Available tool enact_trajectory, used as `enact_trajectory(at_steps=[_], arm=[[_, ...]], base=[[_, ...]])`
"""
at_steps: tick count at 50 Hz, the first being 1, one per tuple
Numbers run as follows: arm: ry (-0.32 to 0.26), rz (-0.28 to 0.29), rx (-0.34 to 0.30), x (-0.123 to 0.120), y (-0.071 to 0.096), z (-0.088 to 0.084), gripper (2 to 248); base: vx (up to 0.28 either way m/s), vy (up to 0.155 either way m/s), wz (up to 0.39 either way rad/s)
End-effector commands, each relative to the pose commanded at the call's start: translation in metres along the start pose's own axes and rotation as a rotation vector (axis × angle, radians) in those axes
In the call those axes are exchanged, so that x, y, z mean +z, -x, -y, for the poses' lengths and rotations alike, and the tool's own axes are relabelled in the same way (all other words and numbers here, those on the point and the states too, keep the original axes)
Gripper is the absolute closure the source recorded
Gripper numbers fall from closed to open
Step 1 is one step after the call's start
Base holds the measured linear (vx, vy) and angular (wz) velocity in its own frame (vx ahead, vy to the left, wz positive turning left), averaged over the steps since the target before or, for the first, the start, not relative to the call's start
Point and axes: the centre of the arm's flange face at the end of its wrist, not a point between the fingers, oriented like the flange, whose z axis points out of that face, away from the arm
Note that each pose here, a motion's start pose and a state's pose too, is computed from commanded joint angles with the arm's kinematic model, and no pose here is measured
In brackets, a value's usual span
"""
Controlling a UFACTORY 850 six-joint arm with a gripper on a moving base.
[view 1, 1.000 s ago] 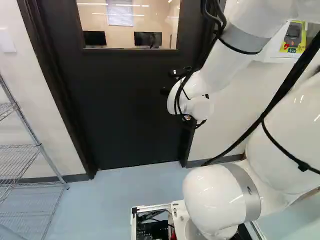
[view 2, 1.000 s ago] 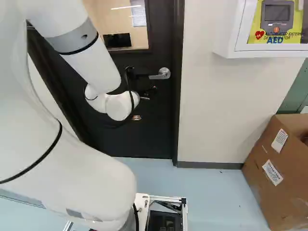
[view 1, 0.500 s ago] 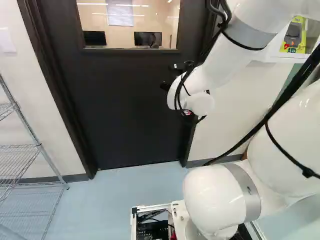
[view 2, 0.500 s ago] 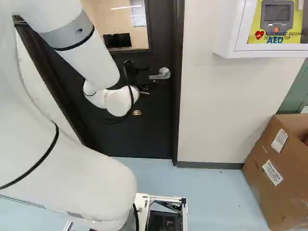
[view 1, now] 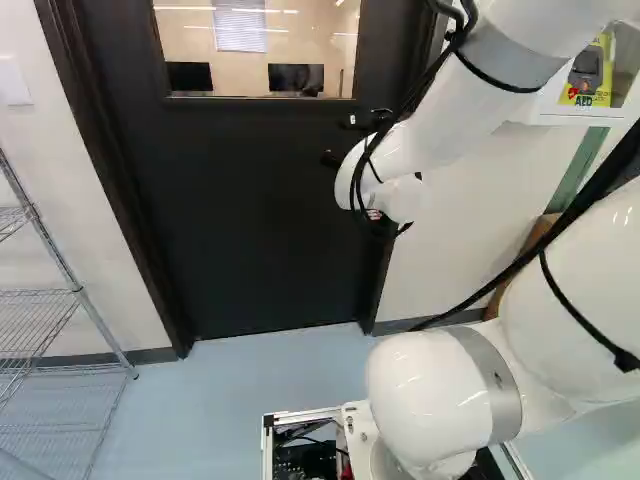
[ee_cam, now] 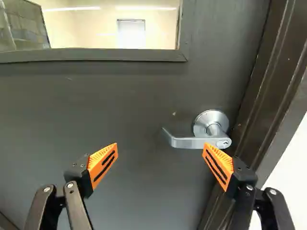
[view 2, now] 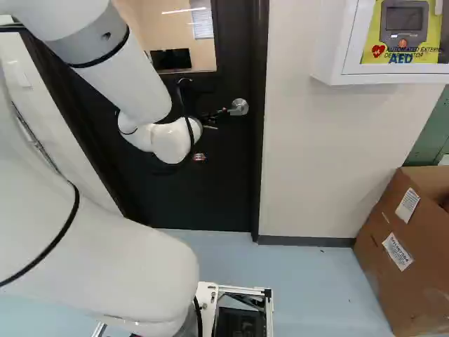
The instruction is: Open the door and move inside
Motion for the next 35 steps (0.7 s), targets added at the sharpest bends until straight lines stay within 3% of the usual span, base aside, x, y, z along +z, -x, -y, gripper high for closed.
enact_trajectory(at_steps=[16, 35], arm=[[0.000, -0.019, 0.000, 0.017, -0.017, 0.000, 3], [-0.003, 0.074, 0.000, 0.037, -0.028, 0.001, 3]], base=[[0.000, 0.000, 0.000], [0.000, 0.000, 0.000]])
